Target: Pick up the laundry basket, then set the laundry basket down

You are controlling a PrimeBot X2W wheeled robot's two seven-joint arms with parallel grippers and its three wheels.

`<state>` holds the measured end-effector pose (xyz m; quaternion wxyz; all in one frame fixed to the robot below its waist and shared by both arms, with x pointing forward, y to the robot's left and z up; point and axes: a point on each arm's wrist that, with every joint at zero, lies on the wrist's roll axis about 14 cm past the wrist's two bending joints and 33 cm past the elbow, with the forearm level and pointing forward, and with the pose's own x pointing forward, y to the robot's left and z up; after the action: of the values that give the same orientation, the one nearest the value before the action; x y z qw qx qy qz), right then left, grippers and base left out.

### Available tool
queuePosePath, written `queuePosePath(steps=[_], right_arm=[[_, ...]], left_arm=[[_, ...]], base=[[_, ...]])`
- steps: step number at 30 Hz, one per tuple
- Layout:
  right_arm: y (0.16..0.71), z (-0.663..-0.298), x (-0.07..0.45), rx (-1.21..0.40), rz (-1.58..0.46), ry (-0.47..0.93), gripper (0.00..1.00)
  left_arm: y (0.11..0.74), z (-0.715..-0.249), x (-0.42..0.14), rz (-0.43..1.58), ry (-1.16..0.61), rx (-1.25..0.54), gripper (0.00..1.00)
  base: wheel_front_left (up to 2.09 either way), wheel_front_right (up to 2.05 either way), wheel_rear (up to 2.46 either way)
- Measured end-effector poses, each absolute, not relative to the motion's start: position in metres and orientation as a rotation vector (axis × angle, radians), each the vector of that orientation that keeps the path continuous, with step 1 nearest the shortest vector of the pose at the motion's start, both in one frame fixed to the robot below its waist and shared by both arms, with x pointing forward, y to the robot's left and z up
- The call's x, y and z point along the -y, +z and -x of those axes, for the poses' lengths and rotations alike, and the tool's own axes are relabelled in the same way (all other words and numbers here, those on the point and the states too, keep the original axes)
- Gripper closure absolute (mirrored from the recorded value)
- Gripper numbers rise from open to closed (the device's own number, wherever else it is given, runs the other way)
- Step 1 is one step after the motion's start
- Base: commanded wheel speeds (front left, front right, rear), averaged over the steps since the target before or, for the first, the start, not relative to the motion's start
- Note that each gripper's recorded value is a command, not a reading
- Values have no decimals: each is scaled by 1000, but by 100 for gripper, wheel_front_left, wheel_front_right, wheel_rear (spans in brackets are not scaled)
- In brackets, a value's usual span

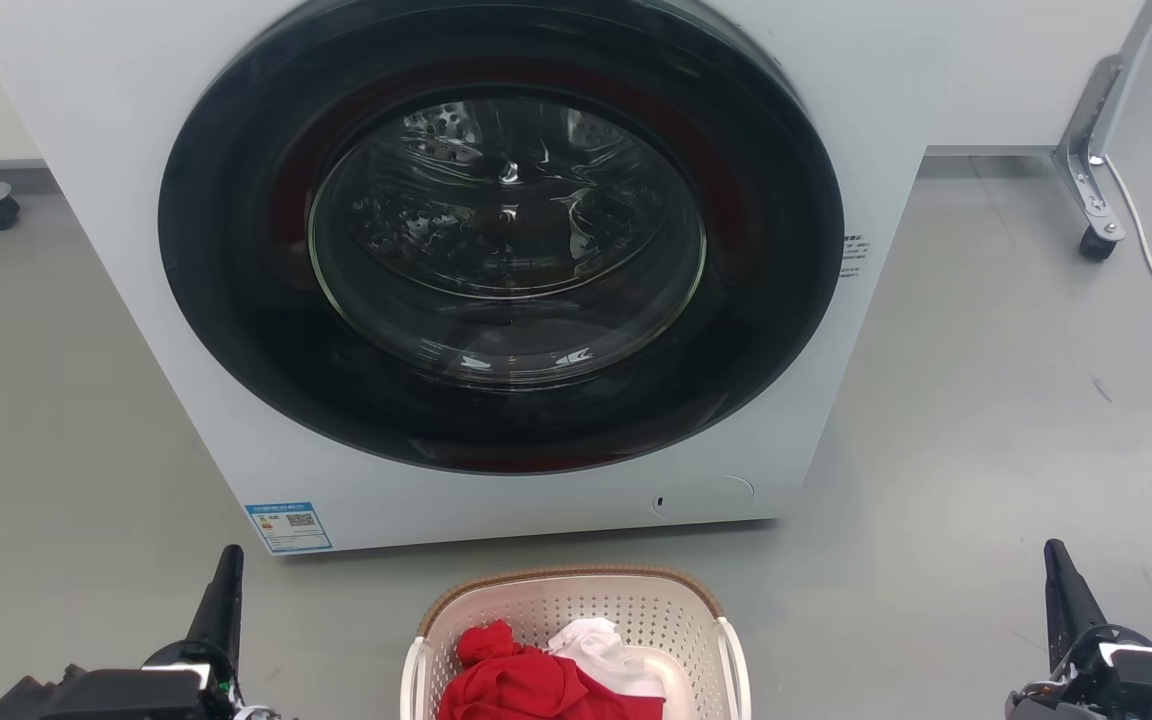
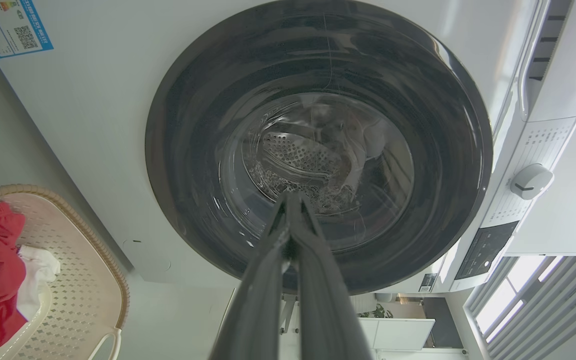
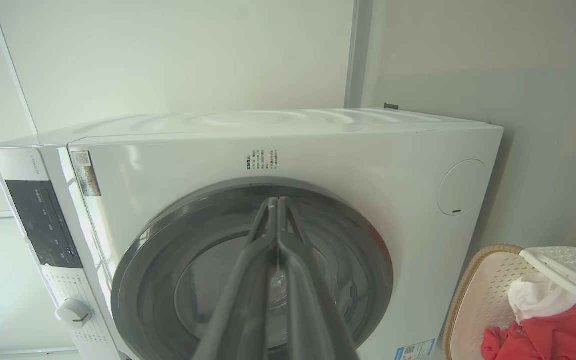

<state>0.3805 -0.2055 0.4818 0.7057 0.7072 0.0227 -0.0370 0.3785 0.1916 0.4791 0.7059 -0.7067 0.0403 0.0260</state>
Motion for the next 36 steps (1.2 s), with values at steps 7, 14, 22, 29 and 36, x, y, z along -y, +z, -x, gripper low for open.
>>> queuePosePath(steps=[7,14,22,29,36], right_arm=[[482,-381,205,-50,-1572,-82,100],[482,-381,205,-51,-1572,-82,100],[482,-381,205,-50,-1573,-82,100],[482,-380,205,-50,-1573,-83,100],[482,-381,205,-50,-1573,-83,100]], left_arm=[[479,-378,-192,1572,58,-90,100],[479,-378,-192,1572,59,-90,100],[479,-378,-192,1572,59,-91,100],[479,-378,-192,1571,55,-86,100],[479,-378,-192,1571,55,-87,100]], base=[[0,0,0],[0,0,0],[0,0,0],[0,0,0],[0,0,0]])
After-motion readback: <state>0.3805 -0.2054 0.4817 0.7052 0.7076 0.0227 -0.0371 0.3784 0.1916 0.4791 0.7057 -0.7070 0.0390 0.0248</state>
